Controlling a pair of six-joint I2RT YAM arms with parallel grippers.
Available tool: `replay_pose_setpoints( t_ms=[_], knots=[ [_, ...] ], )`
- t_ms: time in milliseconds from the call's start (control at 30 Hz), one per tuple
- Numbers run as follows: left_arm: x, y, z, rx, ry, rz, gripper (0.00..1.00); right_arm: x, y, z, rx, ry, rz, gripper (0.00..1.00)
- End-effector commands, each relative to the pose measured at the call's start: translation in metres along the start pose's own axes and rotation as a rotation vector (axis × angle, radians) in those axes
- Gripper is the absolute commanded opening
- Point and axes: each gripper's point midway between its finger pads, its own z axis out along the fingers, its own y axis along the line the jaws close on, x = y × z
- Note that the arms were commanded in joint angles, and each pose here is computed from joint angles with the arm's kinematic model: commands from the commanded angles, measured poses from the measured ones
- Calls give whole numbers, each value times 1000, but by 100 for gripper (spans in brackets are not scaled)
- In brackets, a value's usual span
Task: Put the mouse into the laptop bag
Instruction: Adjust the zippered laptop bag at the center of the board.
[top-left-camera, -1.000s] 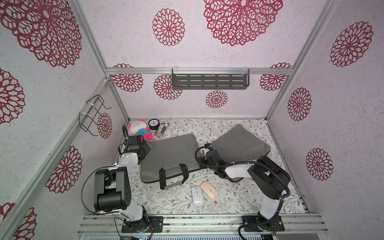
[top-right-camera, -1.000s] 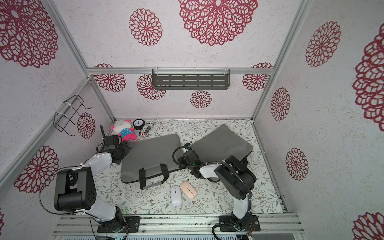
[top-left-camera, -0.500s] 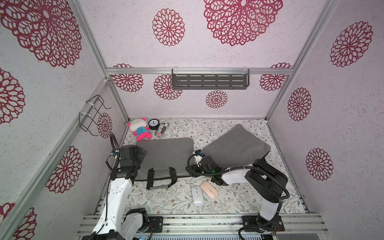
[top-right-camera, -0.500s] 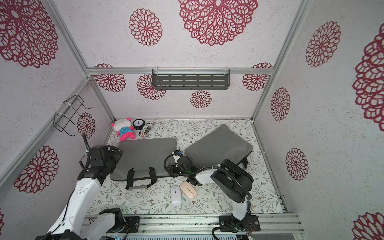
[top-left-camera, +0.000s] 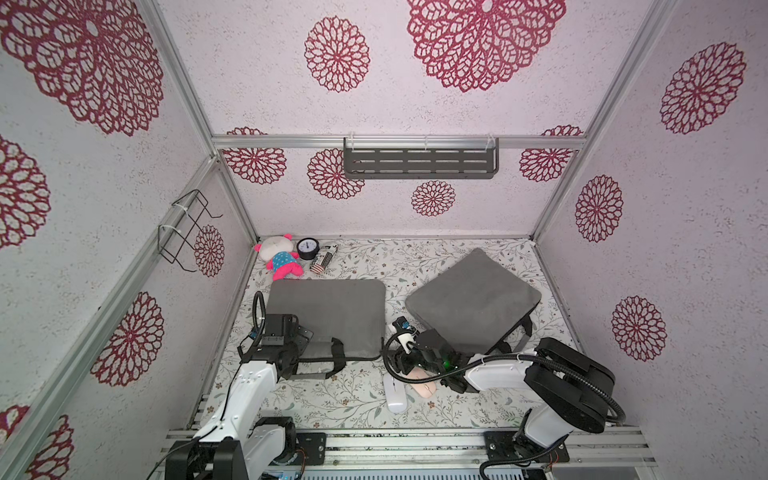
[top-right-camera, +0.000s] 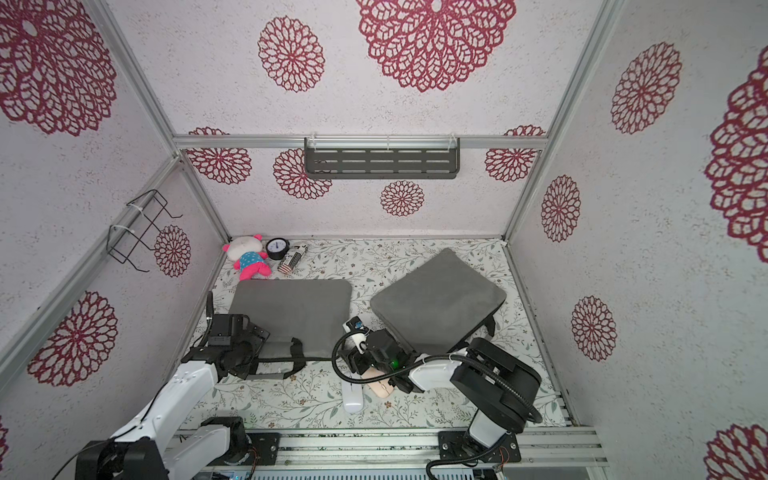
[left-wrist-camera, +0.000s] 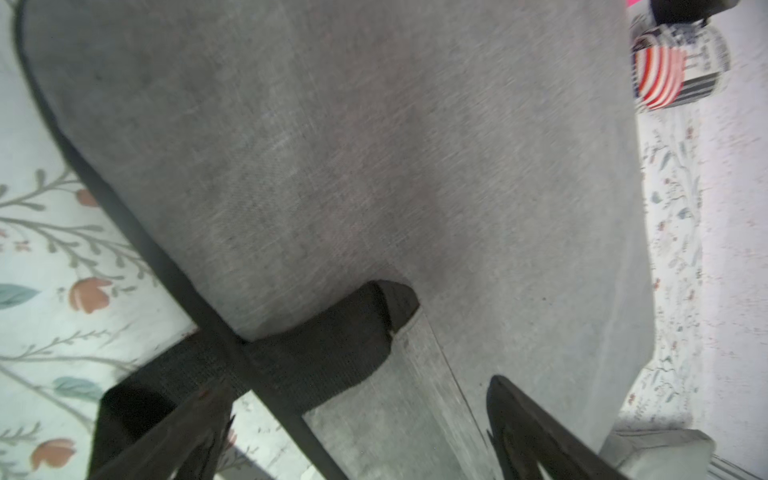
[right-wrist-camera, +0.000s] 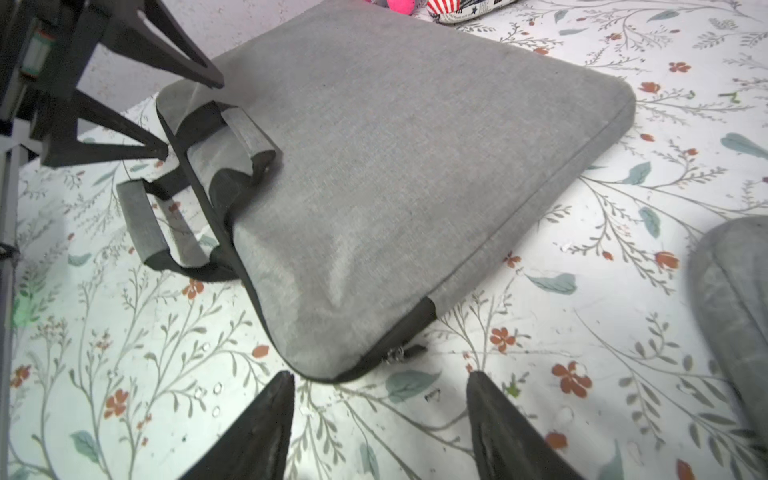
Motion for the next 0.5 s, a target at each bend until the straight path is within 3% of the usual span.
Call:
replay_pose_setpoints(
  t_ms=[0,167,333,467],
  knots=[
    [-6,-12,2,23,-16,31,98,8,-4,0,14,-14,-151,67],
    [-10,-10,4,5,-37,34,98,29,-16,27,51,74,-187,64],
    [-11,-10,2,11,-44,38,98,31,-32,37,47,84,-152,64],
    [-11,-11,3,22,-42,32,98,30,-30,43,19,85,-154,58]
  ],
)
